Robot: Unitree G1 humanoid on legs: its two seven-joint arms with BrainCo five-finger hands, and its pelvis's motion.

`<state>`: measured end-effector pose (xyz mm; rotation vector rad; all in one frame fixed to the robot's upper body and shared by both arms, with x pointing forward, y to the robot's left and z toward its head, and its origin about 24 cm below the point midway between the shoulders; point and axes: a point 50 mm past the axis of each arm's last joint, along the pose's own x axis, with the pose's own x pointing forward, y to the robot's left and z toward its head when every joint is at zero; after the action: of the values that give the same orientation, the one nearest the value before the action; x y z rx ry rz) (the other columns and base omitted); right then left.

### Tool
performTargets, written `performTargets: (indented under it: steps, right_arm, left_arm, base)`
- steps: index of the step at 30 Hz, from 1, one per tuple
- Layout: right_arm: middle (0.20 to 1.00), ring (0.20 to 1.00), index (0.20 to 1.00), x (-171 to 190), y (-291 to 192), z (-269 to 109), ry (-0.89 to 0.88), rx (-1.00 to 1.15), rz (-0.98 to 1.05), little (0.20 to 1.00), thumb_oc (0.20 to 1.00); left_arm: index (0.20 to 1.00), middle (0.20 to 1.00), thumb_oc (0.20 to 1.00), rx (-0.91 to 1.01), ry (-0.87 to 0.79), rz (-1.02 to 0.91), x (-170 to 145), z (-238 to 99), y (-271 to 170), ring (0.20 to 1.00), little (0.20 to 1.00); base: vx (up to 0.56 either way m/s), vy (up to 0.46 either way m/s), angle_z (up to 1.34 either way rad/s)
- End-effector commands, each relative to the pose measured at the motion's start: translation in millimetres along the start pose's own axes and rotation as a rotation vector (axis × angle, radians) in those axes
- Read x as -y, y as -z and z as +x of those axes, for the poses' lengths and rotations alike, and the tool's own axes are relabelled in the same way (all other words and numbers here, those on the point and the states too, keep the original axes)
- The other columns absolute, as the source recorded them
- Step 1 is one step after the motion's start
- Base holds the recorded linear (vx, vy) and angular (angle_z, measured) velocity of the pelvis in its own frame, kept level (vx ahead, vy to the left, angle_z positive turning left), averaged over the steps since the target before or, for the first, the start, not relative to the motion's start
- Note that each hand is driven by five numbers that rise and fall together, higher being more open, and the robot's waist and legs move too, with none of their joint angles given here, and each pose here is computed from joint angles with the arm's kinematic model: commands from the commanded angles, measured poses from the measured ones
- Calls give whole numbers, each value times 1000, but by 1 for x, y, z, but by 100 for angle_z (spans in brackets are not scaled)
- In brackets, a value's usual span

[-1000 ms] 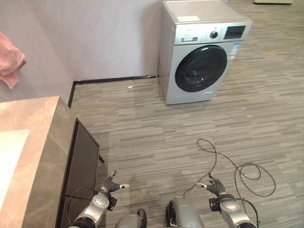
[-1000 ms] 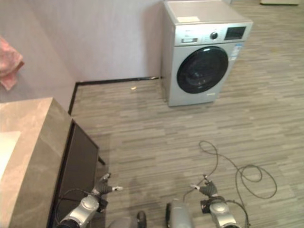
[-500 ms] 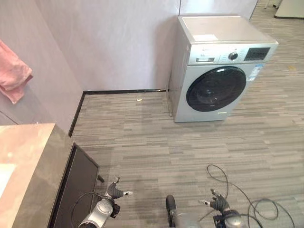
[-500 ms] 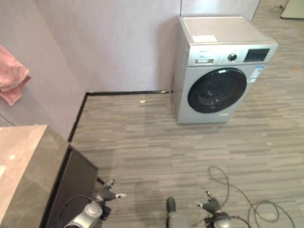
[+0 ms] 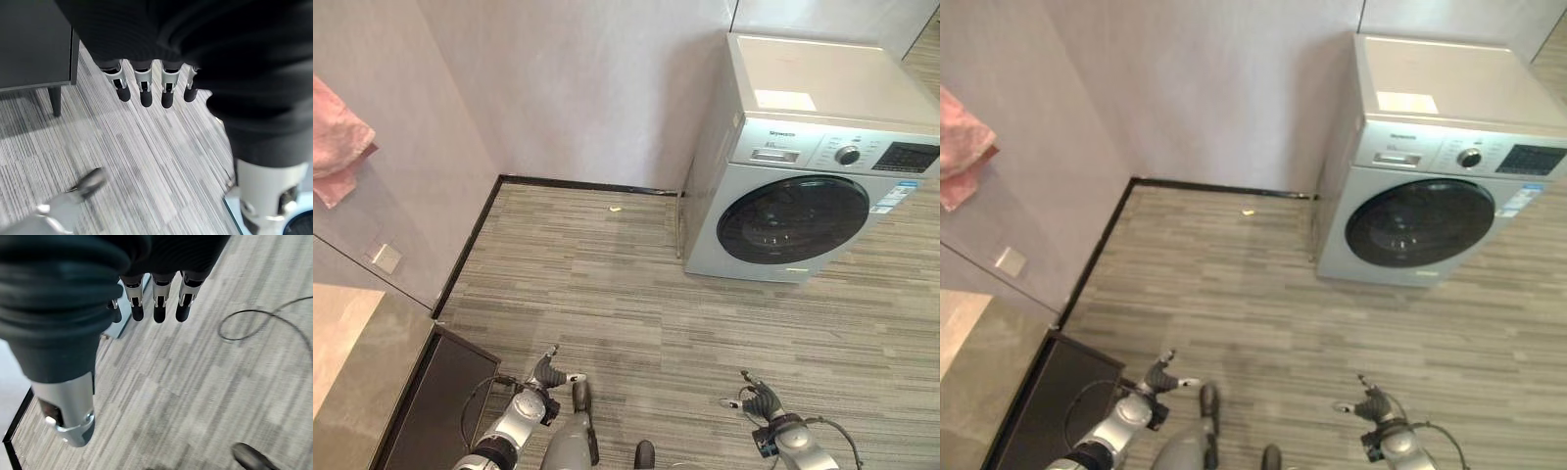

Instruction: Put brush and paste in cup on sink, flatten towel.

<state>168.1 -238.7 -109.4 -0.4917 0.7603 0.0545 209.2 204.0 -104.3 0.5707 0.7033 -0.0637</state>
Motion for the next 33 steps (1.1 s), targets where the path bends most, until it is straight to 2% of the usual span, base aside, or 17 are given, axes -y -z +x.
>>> performTargets:
  steps: [1, 7, 16, 21, 33]
  right_arm:
    - [1000, 1000, 1000, 15, -2, -8, 20, 62, -38, 1000, 1000]
    - [1000, 1000, 1000, 1, 3, -11, -13, 47, 46, 1000, 1000]
    - [1000, 1000, 1000, 1, 3, -15, -22, 60, 77, 1000, 1000]
    - [1000, 1000, 1000, -2, -5, -15, -44, 100, 62, 1000, 1000]
    - [1000, 1000, 1000, 8, -4, -18, -64, 112, -31, 1000, 1000]
  left_arm:
    - [1000, 1000, 1000, 114, -59, -36, -19, 2, -22, 1000, 1000]
    - [1000, 1000, 1000, 142, -87, -96, -34, -4, -20, 1000, 1000]
    - [1000, 1000, 1000, 141, -105, -54, -51, -12, -9, 1000, 1000]
    - [1000, 1000, 1000, 94, -117, -80, -48, -6, -4, 1000, 1000]
    - [1000, 1000, 1000, 65, -56, -65, -24, 2, -7, 1000, 1000]
  base:
    - [486, 143, -13]
    - [410, 203, -31]
    - [363, 271, 14]
    - [378, 6, 24]
    - [297, -117, 108]
